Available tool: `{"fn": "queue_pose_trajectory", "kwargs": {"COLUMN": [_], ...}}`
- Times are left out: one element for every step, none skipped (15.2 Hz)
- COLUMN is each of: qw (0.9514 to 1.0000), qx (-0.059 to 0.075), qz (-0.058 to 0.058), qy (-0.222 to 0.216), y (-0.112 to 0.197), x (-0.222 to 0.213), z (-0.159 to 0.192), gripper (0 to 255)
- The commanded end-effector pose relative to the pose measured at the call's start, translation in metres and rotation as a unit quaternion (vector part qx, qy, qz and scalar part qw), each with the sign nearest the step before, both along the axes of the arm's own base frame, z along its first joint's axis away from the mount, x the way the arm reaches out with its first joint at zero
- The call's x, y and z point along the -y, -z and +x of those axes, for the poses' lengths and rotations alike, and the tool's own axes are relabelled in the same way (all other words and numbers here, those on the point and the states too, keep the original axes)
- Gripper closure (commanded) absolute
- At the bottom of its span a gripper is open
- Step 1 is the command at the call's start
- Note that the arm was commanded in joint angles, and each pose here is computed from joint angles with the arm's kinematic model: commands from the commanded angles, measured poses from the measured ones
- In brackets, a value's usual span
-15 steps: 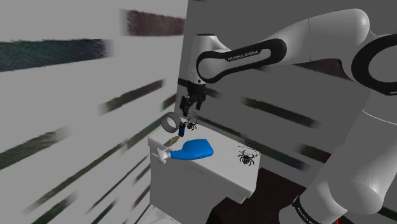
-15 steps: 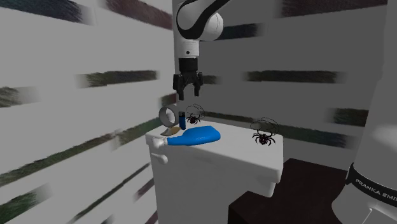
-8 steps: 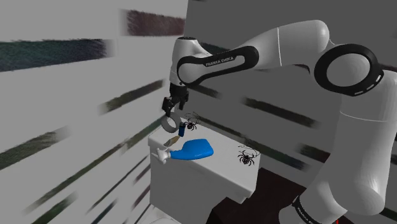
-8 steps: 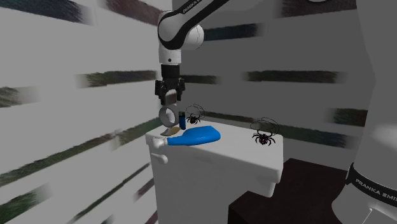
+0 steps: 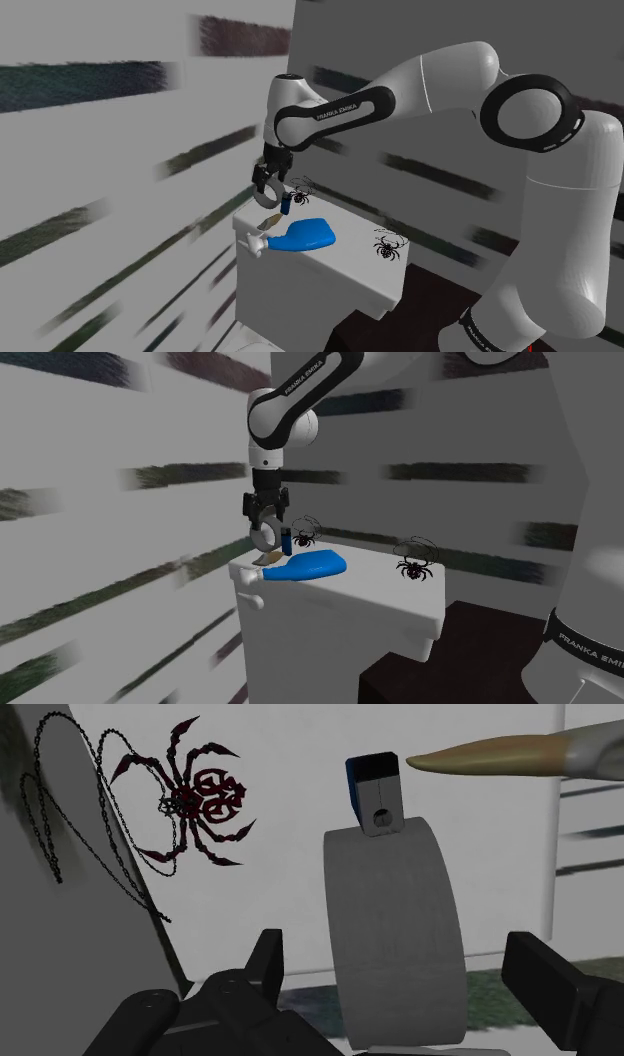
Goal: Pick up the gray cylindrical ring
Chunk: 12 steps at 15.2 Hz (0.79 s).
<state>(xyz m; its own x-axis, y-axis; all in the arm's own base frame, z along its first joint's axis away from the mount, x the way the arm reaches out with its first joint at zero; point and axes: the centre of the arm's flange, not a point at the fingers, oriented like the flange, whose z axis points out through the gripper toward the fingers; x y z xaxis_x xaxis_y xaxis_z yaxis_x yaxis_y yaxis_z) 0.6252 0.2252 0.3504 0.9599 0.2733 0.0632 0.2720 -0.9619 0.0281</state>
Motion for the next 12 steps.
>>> {"fn": "queue_pose_trajectory", "kwargs": {"qw": [1.0000, 1.0000, 1.0000, 1.0000, 1.0000, 1.0000, 1.0000, 1.0000, 1.0000, 1.0000, 1.0000, 1.0000], "qx": [0.000, 0.000, 0.000, 0.000, 0.000, 0.000, 0.000, 0.000, 0.000, 0.000, 0.000, 0.000], "qz": [0.000, 0.000, 0.000, 0.000, 0.000, 0.000, 0.000, 0.000, 0.000, 0.000, 0.000, 0.000], "qy": [0.000, 0.000, 0.000, 0.000, 0.000, 0.000, 0.000, 0.000, 0.000, 0.000, 0.000, 0.000], "y": [0.0015, 0.0014, 0.0014, 0.0014, 0.0015, 0.0015, 0.0014, 0.0015, 0.0015, 0.0014, 0.0015, -0.0038], "x": [0.0000, 0.0000, -0.0001, -0.0001, -0.0001, -0.0001, 0.0000, 0.0000, 0.0000, 0.0000, 0.0000, 0.0000], "z": [0.0005, 0.0003, 0.0002, 0.0003, 0.0002, 0.0002, 0.0003, 0.0003, 0.0003, 0.0003, 0.0005, 0.0005], "gripper": [0, 255, 255, 255, 255, 255, 255, 255, 255, 255, 255, 255]}}
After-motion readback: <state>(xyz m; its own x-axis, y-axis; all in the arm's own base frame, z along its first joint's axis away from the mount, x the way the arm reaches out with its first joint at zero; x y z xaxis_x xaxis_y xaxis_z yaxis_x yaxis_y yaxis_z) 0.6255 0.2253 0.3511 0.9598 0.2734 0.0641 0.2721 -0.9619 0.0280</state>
